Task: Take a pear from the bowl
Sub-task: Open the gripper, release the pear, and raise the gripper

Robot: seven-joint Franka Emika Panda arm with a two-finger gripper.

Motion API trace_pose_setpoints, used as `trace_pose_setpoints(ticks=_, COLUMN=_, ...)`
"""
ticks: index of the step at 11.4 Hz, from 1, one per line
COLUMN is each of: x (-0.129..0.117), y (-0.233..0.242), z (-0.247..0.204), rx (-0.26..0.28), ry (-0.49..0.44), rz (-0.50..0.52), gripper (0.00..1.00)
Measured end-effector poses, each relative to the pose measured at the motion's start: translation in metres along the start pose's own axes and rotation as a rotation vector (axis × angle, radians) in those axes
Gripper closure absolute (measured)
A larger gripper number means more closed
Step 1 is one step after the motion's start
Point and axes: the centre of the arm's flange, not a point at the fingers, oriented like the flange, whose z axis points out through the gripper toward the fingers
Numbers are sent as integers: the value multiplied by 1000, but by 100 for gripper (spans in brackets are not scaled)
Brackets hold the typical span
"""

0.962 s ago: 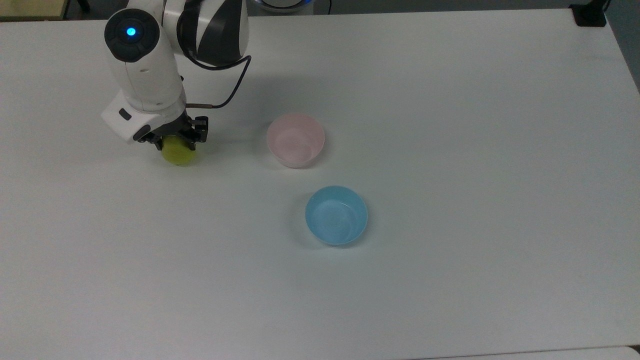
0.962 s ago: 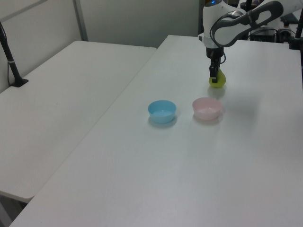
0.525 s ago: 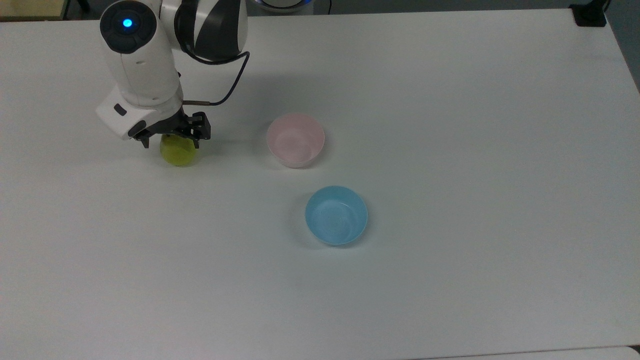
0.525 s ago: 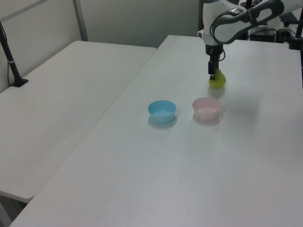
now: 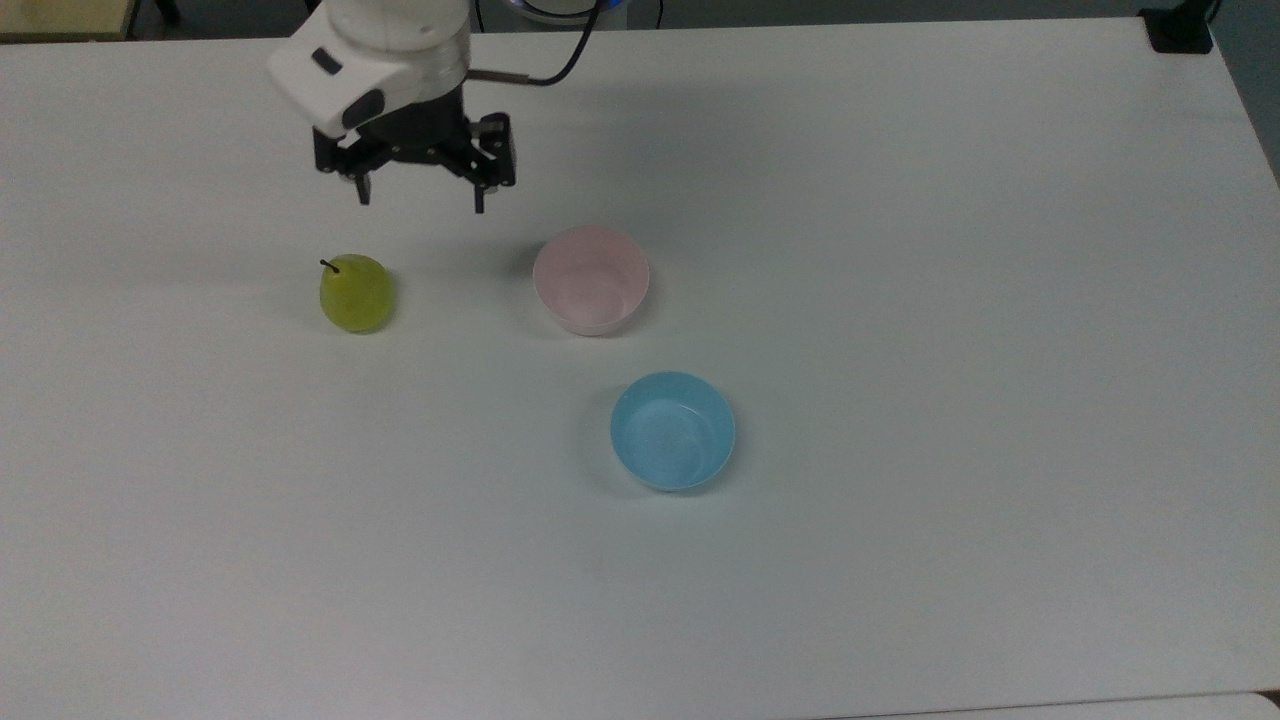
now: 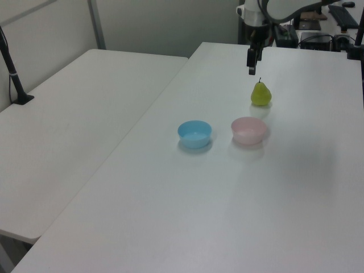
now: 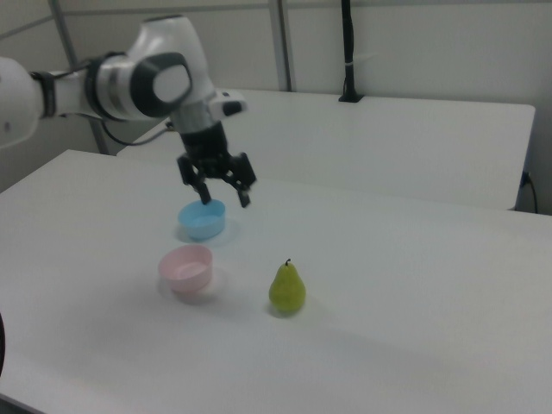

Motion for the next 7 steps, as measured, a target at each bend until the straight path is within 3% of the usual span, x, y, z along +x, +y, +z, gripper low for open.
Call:
trace_pose_setpoints(ticks=3, x=-24, y=-44, z=-53, rx=9, ry=-8, rz=45, gripper=0)
trace_pose_setpoints(ticks=5, x=-33, y=-59, z=-69, rx=62, ry=-6, rz=97, gripper=0)
trace_pose_setpoints(ticks=7, x=-36, y=-60, z=-73, rx=66, ry=-13, rz=111, gripper=0)
